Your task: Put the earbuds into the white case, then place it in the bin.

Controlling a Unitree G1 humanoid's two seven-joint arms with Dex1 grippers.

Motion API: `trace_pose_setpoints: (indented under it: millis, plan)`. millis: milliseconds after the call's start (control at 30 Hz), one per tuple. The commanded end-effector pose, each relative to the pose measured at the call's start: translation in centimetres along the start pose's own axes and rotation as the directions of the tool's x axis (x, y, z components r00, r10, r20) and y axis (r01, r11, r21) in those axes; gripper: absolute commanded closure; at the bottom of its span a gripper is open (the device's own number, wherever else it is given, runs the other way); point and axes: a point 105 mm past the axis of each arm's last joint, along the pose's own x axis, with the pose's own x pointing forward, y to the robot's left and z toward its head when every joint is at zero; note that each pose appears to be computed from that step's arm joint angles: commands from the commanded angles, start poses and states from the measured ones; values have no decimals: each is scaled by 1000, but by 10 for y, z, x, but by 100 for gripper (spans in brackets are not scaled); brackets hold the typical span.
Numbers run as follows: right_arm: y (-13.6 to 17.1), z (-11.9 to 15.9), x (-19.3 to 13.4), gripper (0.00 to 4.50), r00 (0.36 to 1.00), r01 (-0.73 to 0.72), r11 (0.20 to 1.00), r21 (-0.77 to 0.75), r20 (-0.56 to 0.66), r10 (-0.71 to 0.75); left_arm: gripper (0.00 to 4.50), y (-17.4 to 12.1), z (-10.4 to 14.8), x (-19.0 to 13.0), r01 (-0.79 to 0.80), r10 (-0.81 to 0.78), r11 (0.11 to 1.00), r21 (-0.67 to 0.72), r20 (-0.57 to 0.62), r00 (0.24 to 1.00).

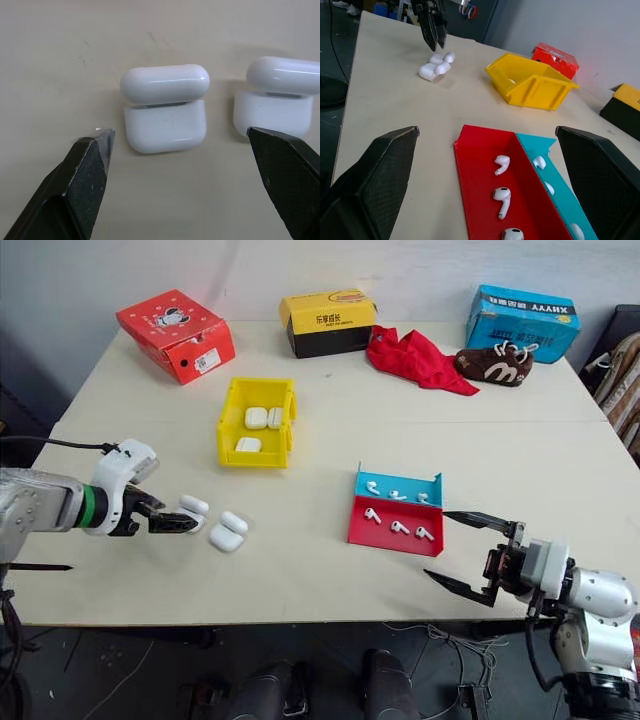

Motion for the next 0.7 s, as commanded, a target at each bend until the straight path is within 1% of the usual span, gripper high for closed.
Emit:
trace_pose_setpoints:
  millis: [33, 167, 300, 533, 700]
  plan:
    - [-5, 20, 0, 0, 999, 34, 998, -56, 24, -32, 1, 6, 8, 1, -53, 52, 998, 40, 14, 999]
    - [-4, 26, 4, 0, 999, 46, 997, -57, 24, -45, 1, 5, 10, 7, -42, 42, 999, 34, 13, 999]
    - [-4, 29, 6, 0, 998, 61, 996, -57, 22, -60, 1, 11, 3, 15, -81, 81, 996, 32, -6, 997]
    - [-6, 29, 7, 0, 997, 78, 996, -53, 11, -77, 1, 5, -8, 26, -63, 63, 998, -13, -10, 998]
    - [-6, 26, 8, 0, 997, 81, 996, -46, 5, -81, 1, 3, -8, 34, -55, 56, 998, -34, 15, 998]
